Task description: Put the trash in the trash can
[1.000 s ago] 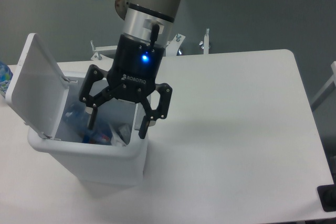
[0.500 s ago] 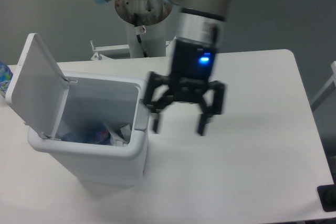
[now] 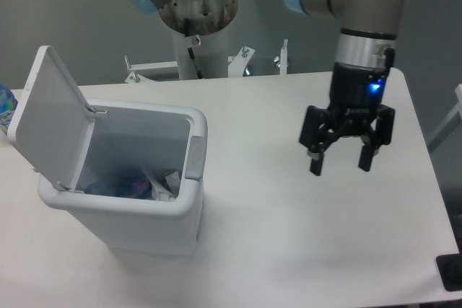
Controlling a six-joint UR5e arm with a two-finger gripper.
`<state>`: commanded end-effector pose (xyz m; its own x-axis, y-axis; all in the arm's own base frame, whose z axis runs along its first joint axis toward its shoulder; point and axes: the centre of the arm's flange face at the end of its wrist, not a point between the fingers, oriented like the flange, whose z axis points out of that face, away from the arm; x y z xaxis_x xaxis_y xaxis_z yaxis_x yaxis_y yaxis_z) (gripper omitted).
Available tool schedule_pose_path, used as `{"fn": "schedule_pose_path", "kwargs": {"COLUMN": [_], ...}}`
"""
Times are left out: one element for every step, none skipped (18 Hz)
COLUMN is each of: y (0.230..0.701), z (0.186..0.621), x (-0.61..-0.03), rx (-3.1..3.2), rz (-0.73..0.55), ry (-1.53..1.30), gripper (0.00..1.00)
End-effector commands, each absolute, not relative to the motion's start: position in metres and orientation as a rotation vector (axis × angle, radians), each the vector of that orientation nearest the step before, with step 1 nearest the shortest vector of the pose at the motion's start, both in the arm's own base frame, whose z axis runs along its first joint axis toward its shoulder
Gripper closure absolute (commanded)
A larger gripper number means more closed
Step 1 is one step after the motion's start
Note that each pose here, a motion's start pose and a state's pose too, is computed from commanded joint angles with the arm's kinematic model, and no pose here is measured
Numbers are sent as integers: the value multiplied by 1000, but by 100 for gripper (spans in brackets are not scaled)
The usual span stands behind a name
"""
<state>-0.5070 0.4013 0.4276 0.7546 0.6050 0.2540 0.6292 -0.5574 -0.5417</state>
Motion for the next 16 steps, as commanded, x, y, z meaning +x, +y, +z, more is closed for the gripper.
{"fn": "schedule_pose_path", "kwargs": {"y": [399,397,394,392,391,388,385,382,381,380,379,378,376,376,374,373], "z": [423,420,415,409,403,397,393,389,385,382,378,375,374,373,369,368], "x": [-510,-512,-514,-516,-516,-516,-517,-517,-517,-518,-519,-520,-520,-520,-518,-516], "rx": [-2357,-2392,-2433,-2479,-2528,-2578,-2627,-2671,-2708,-2733,-2755,-2774,-2801,-2843,-2891,-2930], "rz": [-24,8,38,54,61,69,83,92,105,116,126,137,160,178,176,173], "ry": [-927,-922,-908,-888,-860,-833,-806,-780,-751,-734,-721,-704,-665,-591,-504,-420], "gripper": [0,0,0,0,0,0,0,0,0,0,0,0,0,0,0,0]}}
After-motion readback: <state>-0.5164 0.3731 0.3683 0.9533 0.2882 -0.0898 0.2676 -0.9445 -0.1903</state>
